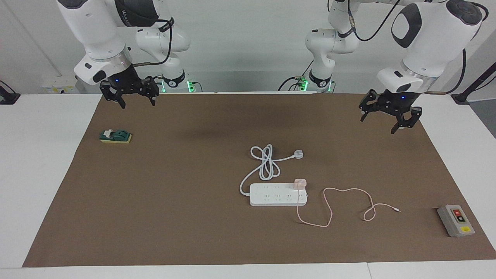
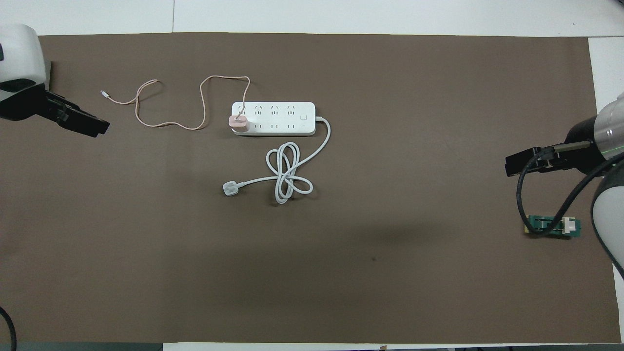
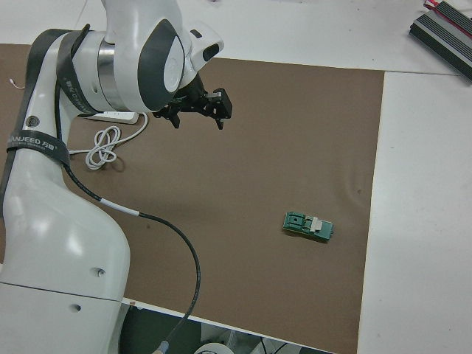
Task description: Plug charger into power strip
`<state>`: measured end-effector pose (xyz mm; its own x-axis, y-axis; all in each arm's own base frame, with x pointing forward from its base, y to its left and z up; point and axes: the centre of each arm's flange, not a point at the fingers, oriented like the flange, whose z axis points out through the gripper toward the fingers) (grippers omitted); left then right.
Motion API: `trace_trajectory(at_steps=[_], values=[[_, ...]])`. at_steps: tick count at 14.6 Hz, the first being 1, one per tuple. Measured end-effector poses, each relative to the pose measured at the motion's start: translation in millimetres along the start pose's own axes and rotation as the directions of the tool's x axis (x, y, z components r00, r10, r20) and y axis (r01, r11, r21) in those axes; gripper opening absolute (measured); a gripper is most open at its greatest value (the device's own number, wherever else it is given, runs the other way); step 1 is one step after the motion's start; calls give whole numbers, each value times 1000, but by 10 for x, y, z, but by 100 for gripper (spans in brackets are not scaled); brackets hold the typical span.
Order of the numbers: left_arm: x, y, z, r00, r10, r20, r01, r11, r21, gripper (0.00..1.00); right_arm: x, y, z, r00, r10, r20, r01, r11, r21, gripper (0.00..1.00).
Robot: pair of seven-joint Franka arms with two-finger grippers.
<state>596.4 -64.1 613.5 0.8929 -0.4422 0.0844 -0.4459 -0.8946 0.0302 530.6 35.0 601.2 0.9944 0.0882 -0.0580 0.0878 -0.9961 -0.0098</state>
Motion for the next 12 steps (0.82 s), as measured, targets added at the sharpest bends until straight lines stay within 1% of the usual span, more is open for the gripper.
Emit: trace_trajectory(at_steps=[3, 5, 8, 12], values=[[-173, -276, -141, 981, -193, -17, 193, 981, 6, 100, 0, 0, 0, 1000, 0, 0, 0, 1000, 0, 100], [-287, -348, -209, 957, -291, -5, 291, 957, 3, 100, 0, 0, 0, 1000, 0, 0, 0, 1000, 0, 100], [-378, -432, -224, 925, -380, 10, 380, 925, 2, 100, 0, 0, 0, 1000, 0, 0, 0, 1000, 0, 100], [-439, -432, -163, 891, -451, 52, 452, 892, 2, 100, 0, 0, 0, 1000, 0, 0, 0, 1000, 0, 100]])
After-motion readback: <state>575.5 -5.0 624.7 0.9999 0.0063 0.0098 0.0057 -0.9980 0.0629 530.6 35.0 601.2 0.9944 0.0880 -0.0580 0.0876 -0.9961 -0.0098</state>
